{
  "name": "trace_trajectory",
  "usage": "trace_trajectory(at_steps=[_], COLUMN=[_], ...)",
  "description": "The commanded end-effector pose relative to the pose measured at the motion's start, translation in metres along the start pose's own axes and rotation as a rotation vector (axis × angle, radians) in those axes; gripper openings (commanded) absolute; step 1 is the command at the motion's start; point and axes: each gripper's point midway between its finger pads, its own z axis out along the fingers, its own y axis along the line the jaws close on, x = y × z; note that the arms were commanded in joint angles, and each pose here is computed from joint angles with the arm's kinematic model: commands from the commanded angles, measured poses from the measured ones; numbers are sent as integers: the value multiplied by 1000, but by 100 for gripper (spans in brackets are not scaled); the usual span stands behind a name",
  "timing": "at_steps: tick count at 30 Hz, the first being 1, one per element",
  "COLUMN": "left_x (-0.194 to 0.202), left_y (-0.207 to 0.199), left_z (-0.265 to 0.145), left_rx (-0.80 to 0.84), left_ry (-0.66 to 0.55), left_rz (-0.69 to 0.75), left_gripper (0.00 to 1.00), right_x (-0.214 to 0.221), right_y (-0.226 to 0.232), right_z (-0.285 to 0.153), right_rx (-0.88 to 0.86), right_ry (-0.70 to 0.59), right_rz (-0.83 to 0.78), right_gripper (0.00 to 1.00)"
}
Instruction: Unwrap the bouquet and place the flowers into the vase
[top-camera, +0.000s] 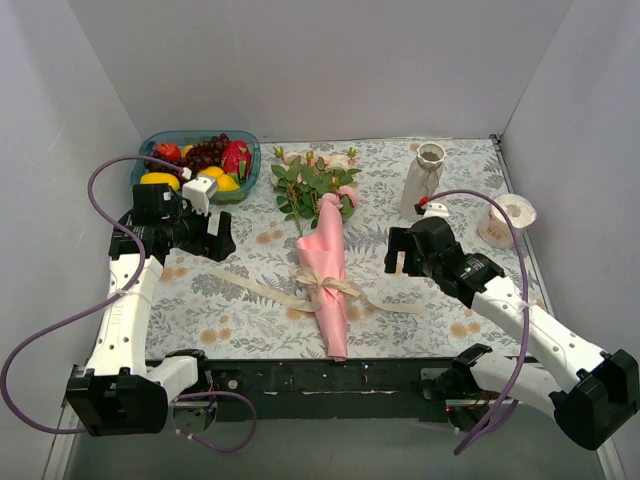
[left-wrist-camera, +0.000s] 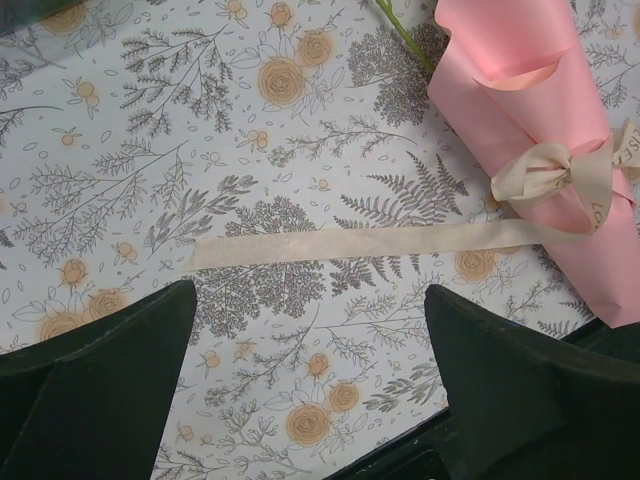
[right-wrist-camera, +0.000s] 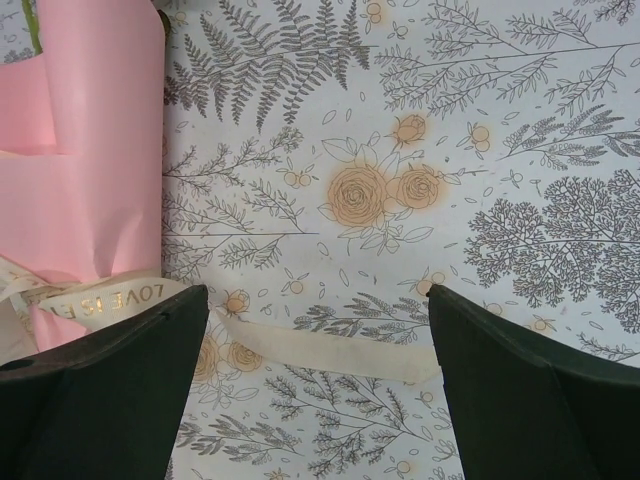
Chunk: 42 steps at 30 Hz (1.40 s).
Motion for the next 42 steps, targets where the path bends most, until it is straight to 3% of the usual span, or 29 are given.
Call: trace_trajectory(at_steps=[1,6,13,24,32,42], left_x=[7,12,28,52,76,93], left_y=[-8,-16,-50,-107,-135,-144], left_z=[-7,-6,7,45,61,76], left_rx=[40,90,255,471,586,652], left_ry=[24,39,149,269,262,230], left_rz=[52,91,179,309,486,541], left_gripper=[98,98,98,98,98,98], right_x=[-4,13,50,80,100,103], right_y=[9,12,16,42,51,73], right_z=[-4,2,12,21,26,46], right_rx=[-54,-103,-180,-115,-195,-267], right_ry=[-36,-6,55,90,70,48], right_rz=[7,-33,-93,-318,-381,-424], right_gripper=[98,98,81,81,82,81])
